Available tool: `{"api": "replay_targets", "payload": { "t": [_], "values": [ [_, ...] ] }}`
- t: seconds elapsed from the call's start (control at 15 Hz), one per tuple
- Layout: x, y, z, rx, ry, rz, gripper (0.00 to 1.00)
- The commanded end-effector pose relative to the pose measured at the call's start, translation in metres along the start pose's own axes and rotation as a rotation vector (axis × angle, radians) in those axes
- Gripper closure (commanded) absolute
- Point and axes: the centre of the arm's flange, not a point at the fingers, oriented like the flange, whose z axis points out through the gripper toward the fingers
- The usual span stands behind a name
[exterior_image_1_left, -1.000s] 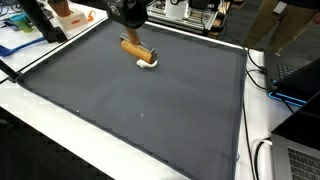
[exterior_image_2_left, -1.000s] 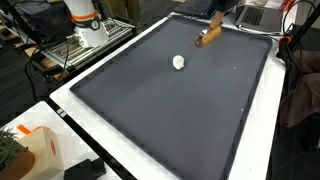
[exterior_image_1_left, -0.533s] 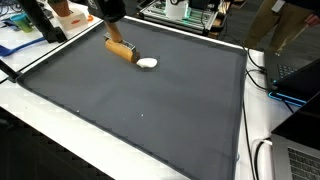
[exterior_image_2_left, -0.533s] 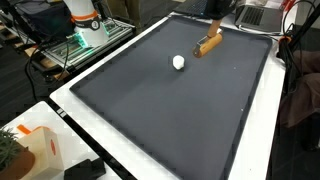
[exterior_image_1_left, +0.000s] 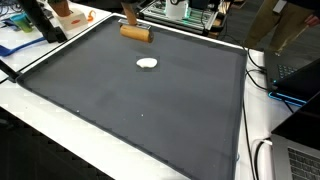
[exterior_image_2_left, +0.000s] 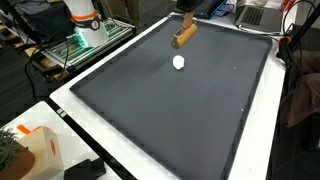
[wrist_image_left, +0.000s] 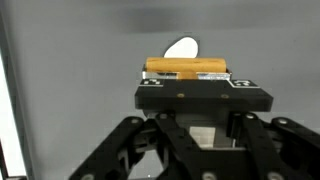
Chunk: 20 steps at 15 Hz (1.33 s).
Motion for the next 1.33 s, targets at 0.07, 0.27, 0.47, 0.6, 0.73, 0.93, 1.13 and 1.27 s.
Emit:
{"api": "replay_targets", "payload": {
  "t": [0.07, 0.27, 0.47, 0.6, 0.73, 0.93, 1.13, 1.27],
  "values": [
    [-0.023, 0.003, 0.006, 0.002, -0.016, -0.013, 0.52],
    [-0.047, 0.006, 0.010, 0.012, -0.014, -0.015, 0.52],
    [-0.055, 0.007, 0.012, 0.017, 0.005, -0.013, 0.77],
    [-0.065, 0.010, 0.016, 0.014, 0.059, 0.009, 0.77],
    [-0.066, 0.011, 0.017, 0.027, 0.120, 0.016, 0.77],
    [-0.067, 0.012, 0.021, 0.028, 0.179, 0.028, 0.77],
    [-0.071, 0.012, 0.023, 0.036, 0.230, 0.039, 0.77],
    [-0.073, 0.013, 0.025, 0.040, 0.251, 0.041, 0.77]
  ]
}}
